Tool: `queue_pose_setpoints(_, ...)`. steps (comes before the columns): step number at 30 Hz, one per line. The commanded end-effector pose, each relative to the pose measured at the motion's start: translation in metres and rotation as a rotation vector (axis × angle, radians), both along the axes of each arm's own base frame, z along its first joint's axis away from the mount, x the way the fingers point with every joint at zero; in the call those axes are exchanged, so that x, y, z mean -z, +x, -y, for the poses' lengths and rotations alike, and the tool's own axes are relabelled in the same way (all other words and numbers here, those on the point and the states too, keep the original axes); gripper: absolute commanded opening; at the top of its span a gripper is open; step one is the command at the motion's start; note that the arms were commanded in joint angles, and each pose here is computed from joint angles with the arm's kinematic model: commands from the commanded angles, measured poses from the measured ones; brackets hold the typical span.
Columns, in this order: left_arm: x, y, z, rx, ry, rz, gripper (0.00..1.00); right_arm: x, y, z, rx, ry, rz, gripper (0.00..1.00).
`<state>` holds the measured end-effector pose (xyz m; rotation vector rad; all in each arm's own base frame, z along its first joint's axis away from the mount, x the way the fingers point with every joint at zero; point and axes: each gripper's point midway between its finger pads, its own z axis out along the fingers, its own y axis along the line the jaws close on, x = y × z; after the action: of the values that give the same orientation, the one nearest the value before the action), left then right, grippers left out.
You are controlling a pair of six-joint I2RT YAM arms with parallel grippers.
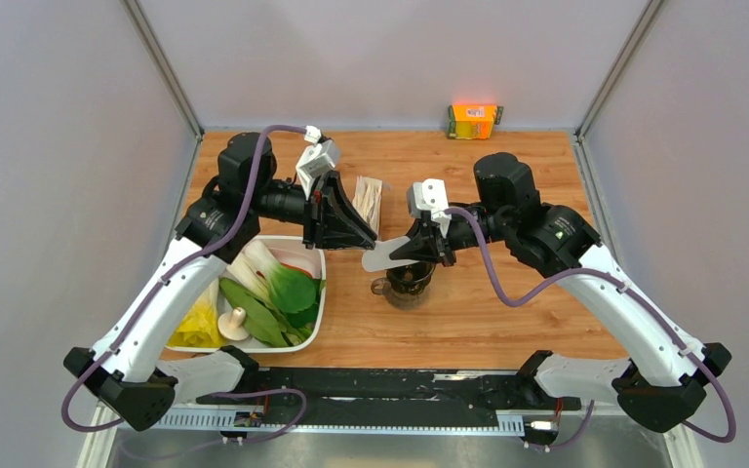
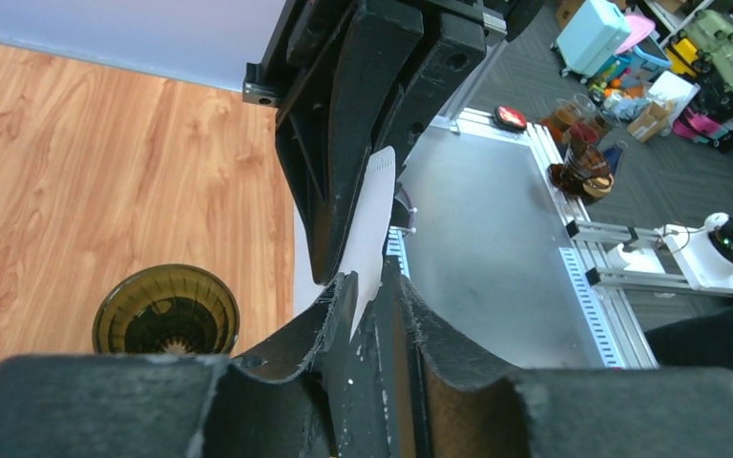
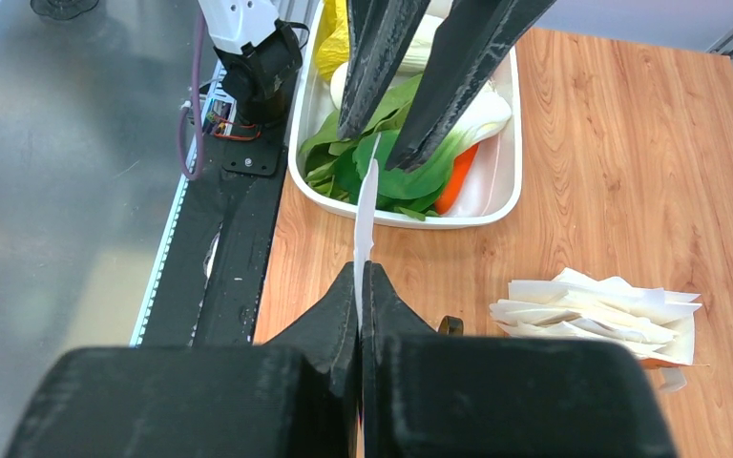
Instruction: Place the coffee filter in the dripper
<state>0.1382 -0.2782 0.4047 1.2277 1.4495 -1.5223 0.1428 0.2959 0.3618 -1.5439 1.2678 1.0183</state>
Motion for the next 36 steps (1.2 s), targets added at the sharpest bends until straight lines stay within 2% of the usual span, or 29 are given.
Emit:
queue_pose_setpoints(1,-0.005,-0.003,-0.001,0.015,-0.009,0.052,0.26,-0.006,-0.007,0.0,-0.033,0.018,0.016,0.0)
queue_pose_setpoints(7,-0.01,-0.004,0.0,0.036,-0.026,0.051,0.04,-0.005,-0.008,0.001,-0.035,0.016,0.016,0.0)
queue_pose_setpoints(9,-0.01,-0.004,0.0,0.038,-0.028,0.047,0.01,-0.005,-0.008,0.001,-0.038,0.017,0.019,0.0)
queue_pose_setpoints(25,0.0,0.004,0.007,0.035,-0.004,-0.011,0.0,-0.006,-0.014,0.0,-0.071,0.006,0.085,0.0)
queue_pose_setpoints(36,0.017,-0.007,0.007,0.078,0.041,0.024,0.0,-0.001,-0.004,-0.005,-0.042,-0.018,0.068,0.0)
